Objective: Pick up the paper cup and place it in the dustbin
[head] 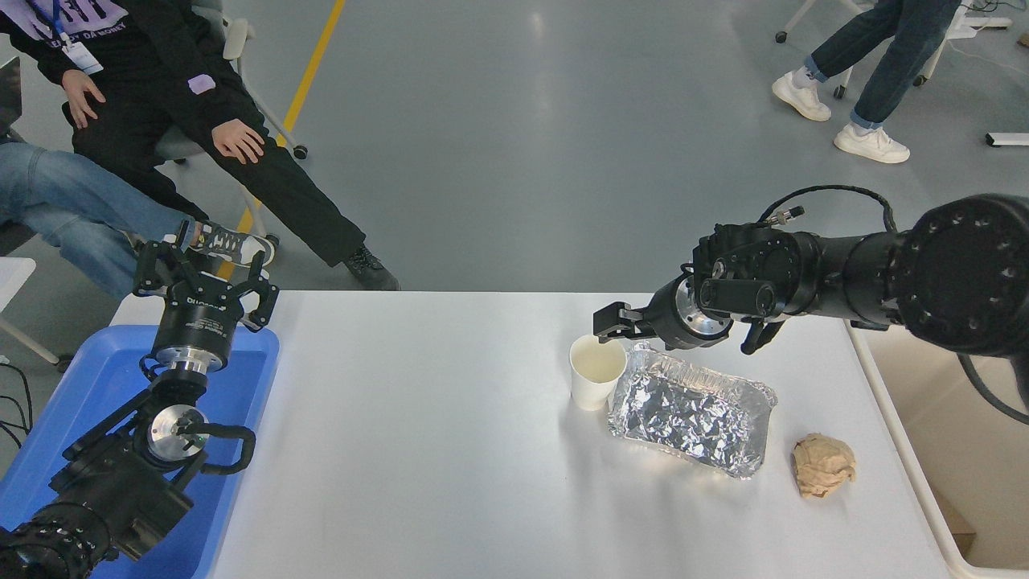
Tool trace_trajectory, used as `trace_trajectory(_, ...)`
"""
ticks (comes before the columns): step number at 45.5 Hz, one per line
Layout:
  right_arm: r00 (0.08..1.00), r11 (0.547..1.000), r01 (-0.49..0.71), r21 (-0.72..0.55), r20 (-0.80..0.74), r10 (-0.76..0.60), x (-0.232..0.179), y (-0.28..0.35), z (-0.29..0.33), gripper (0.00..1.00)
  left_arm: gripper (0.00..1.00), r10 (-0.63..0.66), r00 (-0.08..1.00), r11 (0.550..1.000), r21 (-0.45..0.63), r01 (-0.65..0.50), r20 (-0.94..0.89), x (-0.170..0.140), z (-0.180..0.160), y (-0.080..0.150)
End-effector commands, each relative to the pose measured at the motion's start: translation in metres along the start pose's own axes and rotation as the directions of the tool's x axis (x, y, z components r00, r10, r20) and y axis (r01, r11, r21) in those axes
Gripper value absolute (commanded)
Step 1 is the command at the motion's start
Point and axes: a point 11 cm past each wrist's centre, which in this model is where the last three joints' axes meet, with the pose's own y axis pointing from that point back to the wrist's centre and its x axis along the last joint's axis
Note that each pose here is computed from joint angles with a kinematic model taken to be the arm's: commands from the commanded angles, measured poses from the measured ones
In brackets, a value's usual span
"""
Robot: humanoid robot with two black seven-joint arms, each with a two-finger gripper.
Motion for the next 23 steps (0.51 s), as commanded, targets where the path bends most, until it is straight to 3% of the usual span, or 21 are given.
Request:
trace_trajectory(1, 0.999, 1.000, -0.006, 0.019, 0.032, 0.005, -0.004, -0.010, 0.000, 1.00, 0.99, 0.001, 1.000, 1.000, 0.000, -0.001, 0.000, 0.000, 0.000, 0.000)
trace_trajectory(23, 0.991, 0.998, 0.037, 0.059, 0.128, -0.044, -0.038, -0.039, 0.010, 1.00, 0.99, 0.000, 1.000, 1.000, 0.000, 0.000, 0.001, 0.000, 0.000, 0.000)
